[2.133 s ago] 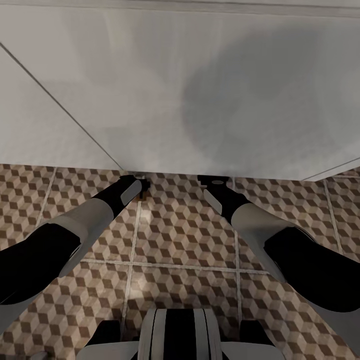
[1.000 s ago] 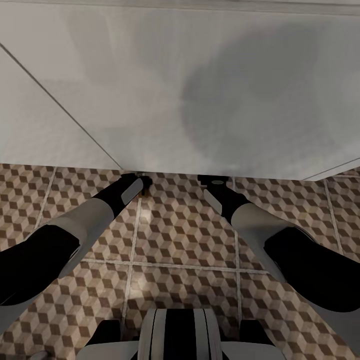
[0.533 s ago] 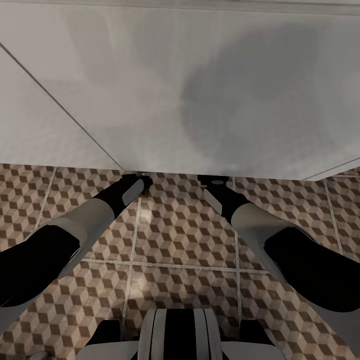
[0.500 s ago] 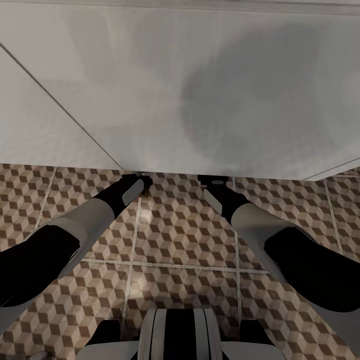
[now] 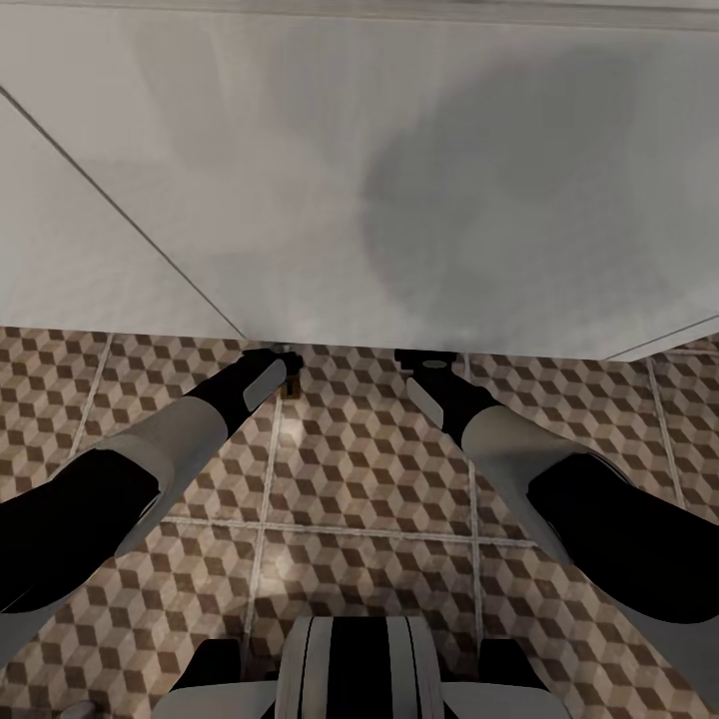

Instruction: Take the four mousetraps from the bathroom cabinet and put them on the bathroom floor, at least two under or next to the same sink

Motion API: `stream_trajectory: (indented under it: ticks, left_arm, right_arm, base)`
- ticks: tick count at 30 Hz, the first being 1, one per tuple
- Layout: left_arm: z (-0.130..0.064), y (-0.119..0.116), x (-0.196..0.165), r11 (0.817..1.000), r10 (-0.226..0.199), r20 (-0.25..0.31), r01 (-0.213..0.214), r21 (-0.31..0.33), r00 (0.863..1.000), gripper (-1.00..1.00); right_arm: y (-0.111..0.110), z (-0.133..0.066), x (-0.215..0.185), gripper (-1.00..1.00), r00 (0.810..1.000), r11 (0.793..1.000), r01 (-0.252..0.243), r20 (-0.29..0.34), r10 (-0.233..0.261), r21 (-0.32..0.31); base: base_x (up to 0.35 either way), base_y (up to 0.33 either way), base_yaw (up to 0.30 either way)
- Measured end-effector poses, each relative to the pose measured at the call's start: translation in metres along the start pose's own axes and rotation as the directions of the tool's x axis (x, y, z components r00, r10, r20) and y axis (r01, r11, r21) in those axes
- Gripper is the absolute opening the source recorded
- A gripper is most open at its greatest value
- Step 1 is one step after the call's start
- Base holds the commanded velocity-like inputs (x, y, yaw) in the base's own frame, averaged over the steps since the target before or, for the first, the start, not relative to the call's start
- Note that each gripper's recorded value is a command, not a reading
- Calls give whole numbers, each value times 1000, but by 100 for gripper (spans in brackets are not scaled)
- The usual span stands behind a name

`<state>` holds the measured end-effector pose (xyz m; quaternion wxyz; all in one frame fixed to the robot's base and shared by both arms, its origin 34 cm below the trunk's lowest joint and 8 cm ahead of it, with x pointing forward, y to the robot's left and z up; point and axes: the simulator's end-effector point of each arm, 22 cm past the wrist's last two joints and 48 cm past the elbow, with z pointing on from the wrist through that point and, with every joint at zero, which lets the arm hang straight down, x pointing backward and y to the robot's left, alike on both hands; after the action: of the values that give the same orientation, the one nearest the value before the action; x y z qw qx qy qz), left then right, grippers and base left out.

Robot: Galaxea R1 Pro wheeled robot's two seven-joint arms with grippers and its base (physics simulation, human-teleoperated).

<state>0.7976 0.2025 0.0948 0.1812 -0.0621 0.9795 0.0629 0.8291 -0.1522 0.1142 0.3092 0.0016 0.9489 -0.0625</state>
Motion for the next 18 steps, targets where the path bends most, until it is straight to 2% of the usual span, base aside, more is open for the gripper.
stream_trajectory:
  ticks: [18]
  left_arm:
    - [0,0,0,1000,0,-1,0,-1,1000,100]
  right_arm:
    - [0,0,0,100,1000,1000,0,0,0,0]
  base:
    - [0,0,0]
